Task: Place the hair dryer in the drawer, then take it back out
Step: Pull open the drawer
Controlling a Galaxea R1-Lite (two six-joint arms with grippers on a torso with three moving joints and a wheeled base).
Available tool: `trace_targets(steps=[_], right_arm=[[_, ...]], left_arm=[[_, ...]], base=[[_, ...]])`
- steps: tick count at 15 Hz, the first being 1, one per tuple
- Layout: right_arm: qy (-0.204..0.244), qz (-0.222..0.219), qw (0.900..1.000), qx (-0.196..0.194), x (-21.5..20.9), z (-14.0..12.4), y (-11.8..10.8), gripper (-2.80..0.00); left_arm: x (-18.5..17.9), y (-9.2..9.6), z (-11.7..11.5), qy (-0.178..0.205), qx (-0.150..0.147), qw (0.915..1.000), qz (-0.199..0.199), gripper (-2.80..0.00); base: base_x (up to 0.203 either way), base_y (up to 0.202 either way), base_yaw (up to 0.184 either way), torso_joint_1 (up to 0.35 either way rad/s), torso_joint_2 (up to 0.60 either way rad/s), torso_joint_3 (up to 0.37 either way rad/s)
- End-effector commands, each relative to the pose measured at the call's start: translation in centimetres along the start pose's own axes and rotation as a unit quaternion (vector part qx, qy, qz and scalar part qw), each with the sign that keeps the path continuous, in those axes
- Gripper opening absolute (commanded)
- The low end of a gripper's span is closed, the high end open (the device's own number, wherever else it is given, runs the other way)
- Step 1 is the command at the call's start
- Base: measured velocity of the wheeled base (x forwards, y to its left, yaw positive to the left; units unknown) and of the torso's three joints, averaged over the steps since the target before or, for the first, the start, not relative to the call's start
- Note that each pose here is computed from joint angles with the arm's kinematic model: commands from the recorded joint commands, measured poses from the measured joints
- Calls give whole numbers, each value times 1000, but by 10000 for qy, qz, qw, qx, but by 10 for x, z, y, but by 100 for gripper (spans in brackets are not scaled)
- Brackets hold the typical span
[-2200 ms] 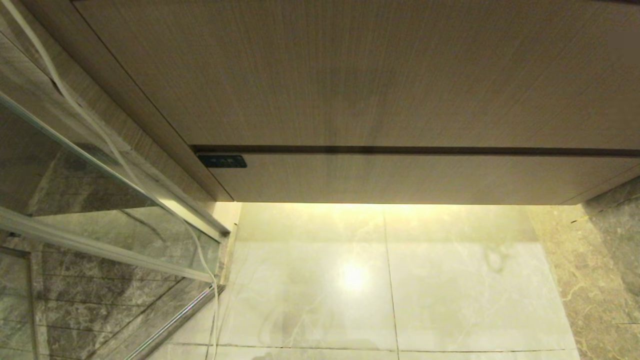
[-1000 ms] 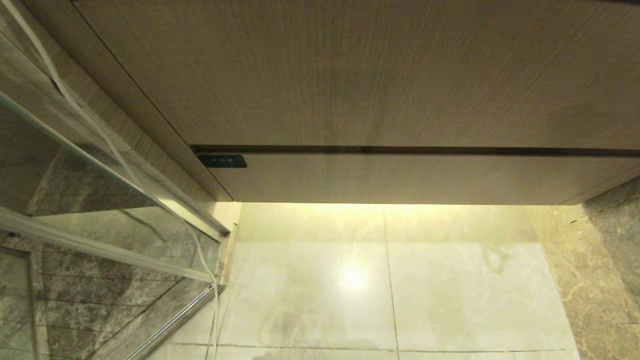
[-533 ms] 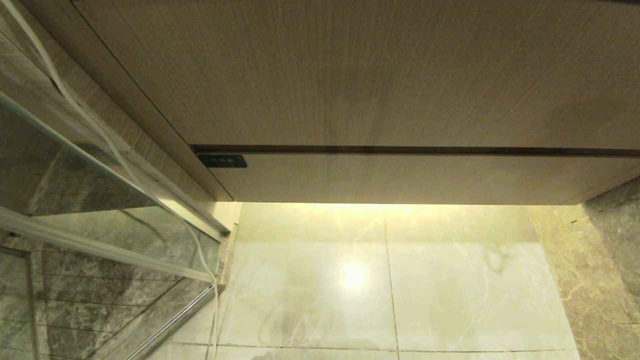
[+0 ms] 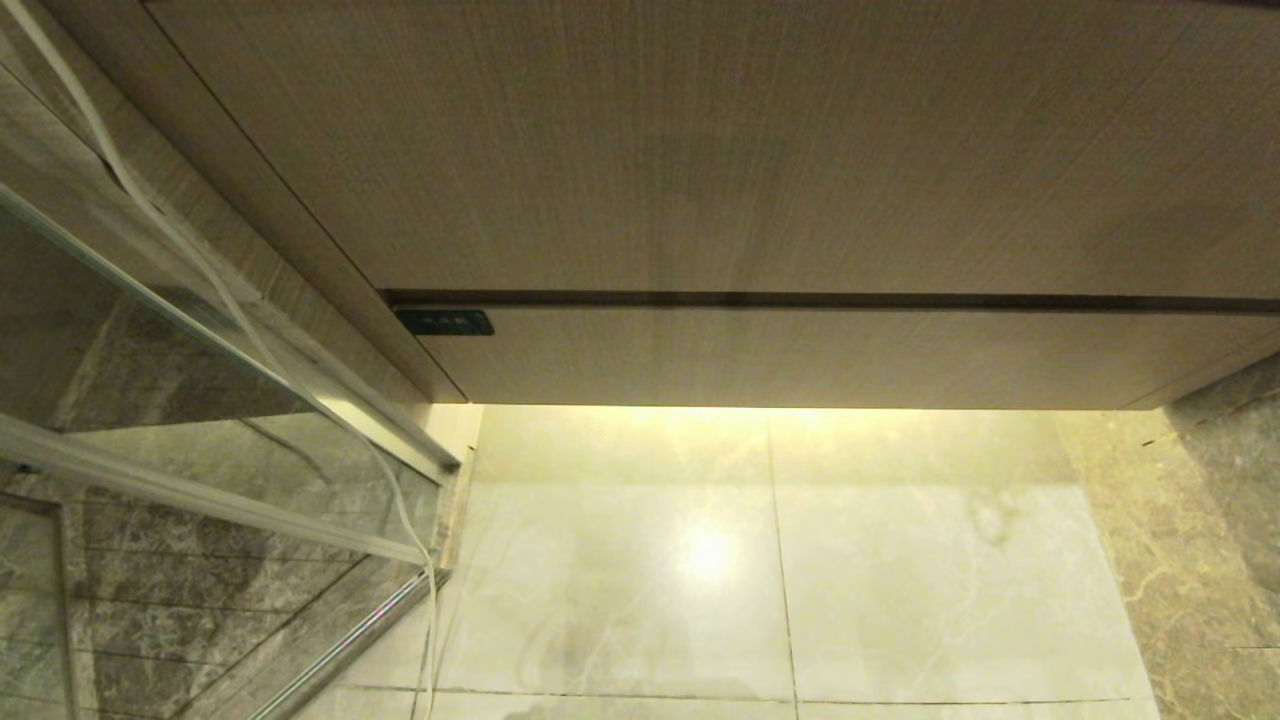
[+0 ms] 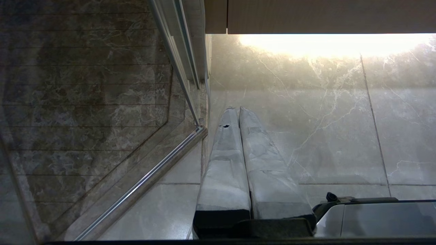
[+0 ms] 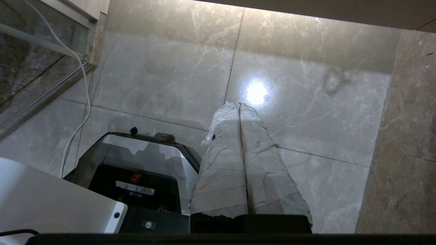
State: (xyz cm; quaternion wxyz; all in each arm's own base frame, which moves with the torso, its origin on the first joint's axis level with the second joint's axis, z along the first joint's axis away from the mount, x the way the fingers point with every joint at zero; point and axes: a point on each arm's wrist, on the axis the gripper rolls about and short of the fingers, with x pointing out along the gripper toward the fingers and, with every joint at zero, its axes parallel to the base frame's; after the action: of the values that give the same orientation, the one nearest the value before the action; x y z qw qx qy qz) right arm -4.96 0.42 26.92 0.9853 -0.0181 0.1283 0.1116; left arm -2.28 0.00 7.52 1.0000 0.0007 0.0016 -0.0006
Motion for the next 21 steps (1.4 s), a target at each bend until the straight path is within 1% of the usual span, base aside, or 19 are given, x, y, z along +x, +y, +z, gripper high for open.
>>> trace_targets(steps=[1,6,7,9,11,13,14,15,17,18,19,21], right_arm=[[-103,4,9999,-26,-6,-3,2,-280],[-108,-15,9999,-84,-9,-3,2,-280],[-39,-4,9998,-204,-6,2,1,-280],[203,42,9965,-815,7,14,-2,-280],[420,139,9925,-1143,21,27,-6,-280],[425,164,9918,-1196,21,28,-6,-280],[477,254,9899,-1310,24,32,-7,-280],[674,382,9871,-1398,35,39,-9,-280],[1218,869,9771,-1513,71,50,-16,-280],[1380,1160,9713,-1549,83,52,-17,-280],[1406,1351,9676,-1605,86,53,-16,-280],[1406,1351,9676,-1605,86,53,-16,-280]], left_arm=[[0,0,0,-1,1,10000,-1,-280],[0,0,0,-1,1,10000,-1,-280],[0,0,0,-1,1,10000,-1,-280],[0,0,0,-1,1,10000,-1,-280],[0,0,0,-1,1,10000,-1,-280],[0,0,0,-1,1,10000,-1,-280],[0,0,0,-1,1,10000,-1,-280],[0,0,0,-1,1,10000,-1,-280],[0,0,0,-1,1,10000,-1,-280],[0,0,0,-1,1,10000,-1,-280],[0,0,0,-1,1,10000,-1,-280],[0,0,0,-1,1,10000,-1,-280]], base=[[0,0,0,0,0,0],[0,0,0,0,0,0],[0,0,0,0,0,0],[0,0,0,0,0,0],[0,0,0,0,0,0],[0,0,0,0,0,0],[0,0,0,0,0,0],[0,0,0,0,0,0],[0,0,0,0,0,0],[0,0,0,0,0,0],[0,0,0,0,0,0],[0,0,0,0,0,0]])
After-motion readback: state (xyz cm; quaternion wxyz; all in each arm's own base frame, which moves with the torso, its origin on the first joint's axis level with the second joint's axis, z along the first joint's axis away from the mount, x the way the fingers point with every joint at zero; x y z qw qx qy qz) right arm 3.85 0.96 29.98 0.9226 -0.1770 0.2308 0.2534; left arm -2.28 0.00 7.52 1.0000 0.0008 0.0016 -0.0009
